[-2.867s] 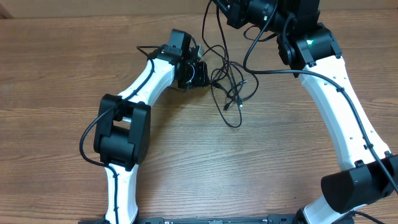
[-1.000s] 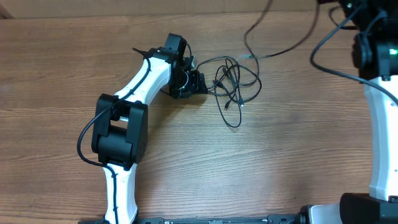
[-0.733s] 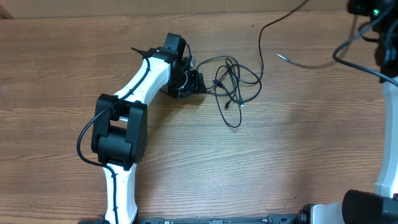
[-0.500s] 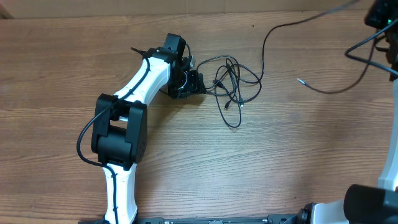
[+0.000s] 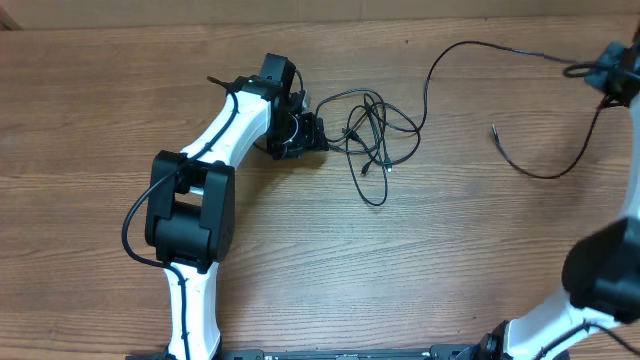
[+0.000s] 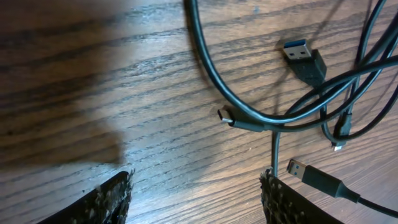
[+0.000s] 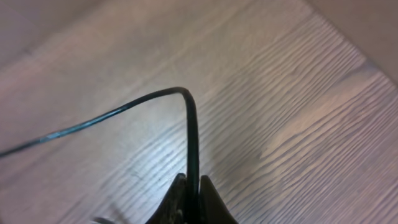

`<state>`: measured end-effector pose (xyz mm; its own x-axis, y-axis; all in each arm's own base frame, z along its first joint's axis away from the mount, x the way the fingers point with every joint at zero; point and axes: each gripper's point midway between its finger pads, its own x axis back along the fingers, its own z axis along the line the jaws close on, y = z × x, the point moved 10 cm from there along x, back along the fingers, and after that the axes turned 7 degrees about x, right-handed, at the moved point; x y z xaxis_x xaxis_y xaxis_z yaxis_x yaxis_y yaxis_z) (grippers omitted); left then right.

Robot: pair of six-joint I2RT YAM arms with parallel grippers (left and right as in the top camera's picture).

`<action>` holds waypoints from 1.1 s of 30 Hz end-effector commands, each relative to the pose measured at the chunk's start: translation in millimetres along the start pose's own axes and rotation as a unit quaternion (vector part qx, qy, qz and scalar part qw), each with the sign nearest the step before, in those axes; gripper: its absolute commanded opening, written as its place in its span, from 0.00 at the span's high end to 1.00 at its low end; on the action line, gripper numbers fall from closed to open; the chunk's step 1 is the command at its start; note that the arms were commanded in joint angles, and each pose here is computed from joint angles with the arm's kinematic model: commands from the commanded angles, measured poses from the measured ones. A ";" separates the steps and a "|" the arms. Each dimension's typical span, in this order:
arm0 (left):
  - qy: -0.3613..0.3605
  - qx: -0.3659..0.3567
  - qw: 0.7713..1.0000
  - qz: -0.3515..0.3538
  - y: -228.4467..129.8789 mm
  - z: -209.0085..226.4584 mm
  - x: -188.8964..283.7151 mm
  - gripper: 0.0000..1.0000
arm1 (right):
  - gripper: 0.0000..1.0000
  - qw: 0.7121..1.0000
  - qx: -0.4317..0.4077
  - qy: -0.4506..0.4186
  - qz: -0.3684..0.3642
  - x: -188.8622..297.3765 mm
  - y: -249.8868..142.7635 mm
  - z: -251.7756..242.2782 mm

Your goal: Untangle cables

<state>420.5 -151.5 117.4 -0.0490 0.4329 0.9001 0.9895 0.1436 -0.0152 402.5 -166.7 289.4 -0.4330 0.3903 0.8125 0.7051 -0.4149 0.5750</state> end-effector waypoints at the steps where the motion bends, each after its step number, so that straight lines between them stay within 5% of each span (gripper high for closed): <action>1: -0.001 0.007 1.000 -0.012 4.9 -1.7 6.3 0.33 | 0.93 1.000 -0.003 -0.005 0.015 -19.6 -0.8 4.5; 11: -0.001 0.007 1.000 -0.011 4.9 -1.7 6.3 0.33 | 0.81 0.998 0.006 0.020 0.066 -57.6 -14.8 16.1; 21: -0.002 0.010 1.000 -0.013 5.6 -1.6 6.5 0.34 | 0.45 0.956 -0.004 0.272 0.111 -46.3 -21.9 57.2; 24: -0.004 0.020 1.000 -0.015 6.5 -1.5 6.8 0.38 | 0.27 0.939 0.004 0.321 0.124 -38.7 -26.4 74.8; 27: -0.004 0.030 0.999 -0.015 6.5 -1.7 7.1 0.49 | 0.29 0.923 0.018 0.358 0.136 -32.1 -32.1 94.0; 33: -0.001 0.039 0.999 -0.032 8.8 -2.1 15.7 0.51 | 0.27 0.900 0.054 0.403 0.154 -18.7 -46.4 135.0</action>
<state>421.8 -150.7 117.5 -0.0567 0.4333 0.8995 0.9793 0.1994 -0.0343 448.3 -63.9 234.3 -0.4629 -0.3944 0.7938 0.8763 -0.3383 0.3430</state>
